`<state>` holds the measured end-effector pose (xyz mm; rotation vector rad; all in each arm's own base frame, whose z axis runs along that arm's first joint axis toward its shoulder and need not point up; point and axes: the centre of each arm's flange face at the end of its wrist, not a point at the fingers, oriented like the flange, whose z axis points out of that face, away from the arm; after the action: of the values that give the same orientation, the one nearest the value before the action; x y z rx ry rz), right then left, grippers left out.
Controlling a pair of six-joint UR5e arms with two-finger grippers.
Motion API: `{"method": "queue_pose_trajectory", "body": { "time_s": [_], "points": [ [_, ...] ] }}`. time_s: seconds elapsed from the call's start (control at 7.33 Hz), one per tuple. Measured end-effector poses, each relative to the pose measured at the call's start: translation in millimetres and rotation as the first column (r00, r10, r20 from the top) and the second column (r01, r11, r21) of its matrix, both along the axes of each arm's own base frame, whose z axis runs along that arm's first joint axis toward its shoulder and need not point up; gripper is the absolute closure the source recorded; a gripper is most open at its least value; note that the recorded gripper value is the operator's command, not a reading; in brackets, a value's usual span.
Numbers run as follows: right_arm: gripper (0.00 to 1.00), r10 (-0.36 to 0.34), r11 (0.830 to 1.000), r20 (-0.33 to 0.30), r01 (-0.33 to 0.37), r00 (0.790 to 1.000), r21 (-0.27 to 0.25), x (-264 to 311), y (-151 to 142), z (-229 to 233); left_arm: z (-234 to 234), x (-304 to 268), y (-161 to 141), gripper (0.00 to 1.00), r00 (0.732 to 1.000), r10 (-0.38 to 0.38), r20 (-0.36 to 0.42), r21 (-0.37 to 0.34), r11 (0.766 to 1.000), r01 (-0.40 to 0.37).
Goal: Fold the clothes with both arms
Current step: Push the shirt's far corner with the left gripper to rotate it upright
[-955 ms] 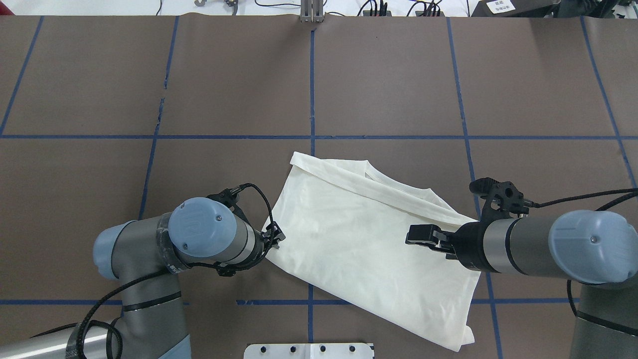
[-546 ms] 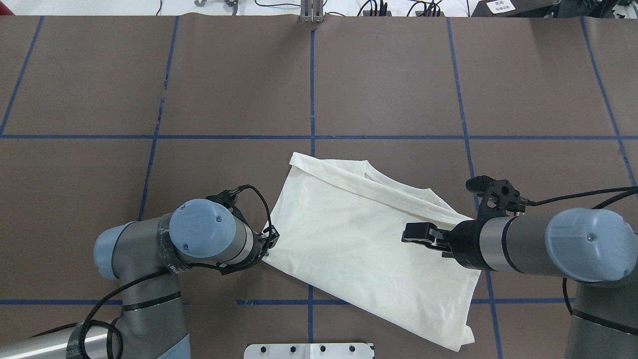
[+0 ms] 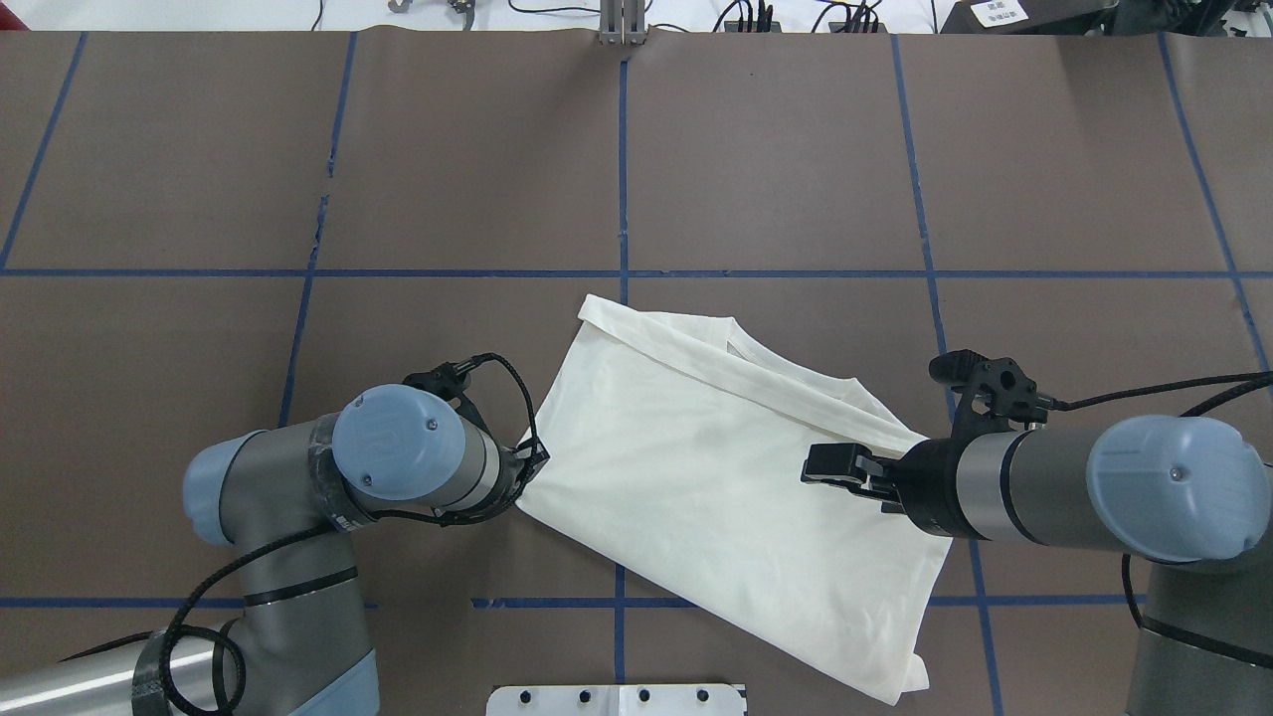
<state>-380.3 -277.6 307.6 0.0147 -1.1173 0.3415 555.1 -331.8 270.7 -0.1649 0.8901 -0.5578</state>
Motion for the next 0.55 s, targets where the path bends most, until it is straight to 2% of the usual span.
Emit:
{"method": "queue_pose_trajectory", "body": {
  "time_s": [0.27,0.55],
  "points": [
    [0.00,-0.001,1.000,-0.002,0.001,1.000,-0.001,0.0,-0.2,1.0,12.8,-19.6,-49.6,1.00,0.998,-0.044,0.038,0.047,0.998,0.043],
    [0.00,0.000,1.000,-0.006,0.000,1.000,-0.003,-0.5,-0.7,3.0,36.6,-46.2,-126.1,1.00,0.992,-0.103,0.069,0.127,0.987,0.094]
  ]
}}
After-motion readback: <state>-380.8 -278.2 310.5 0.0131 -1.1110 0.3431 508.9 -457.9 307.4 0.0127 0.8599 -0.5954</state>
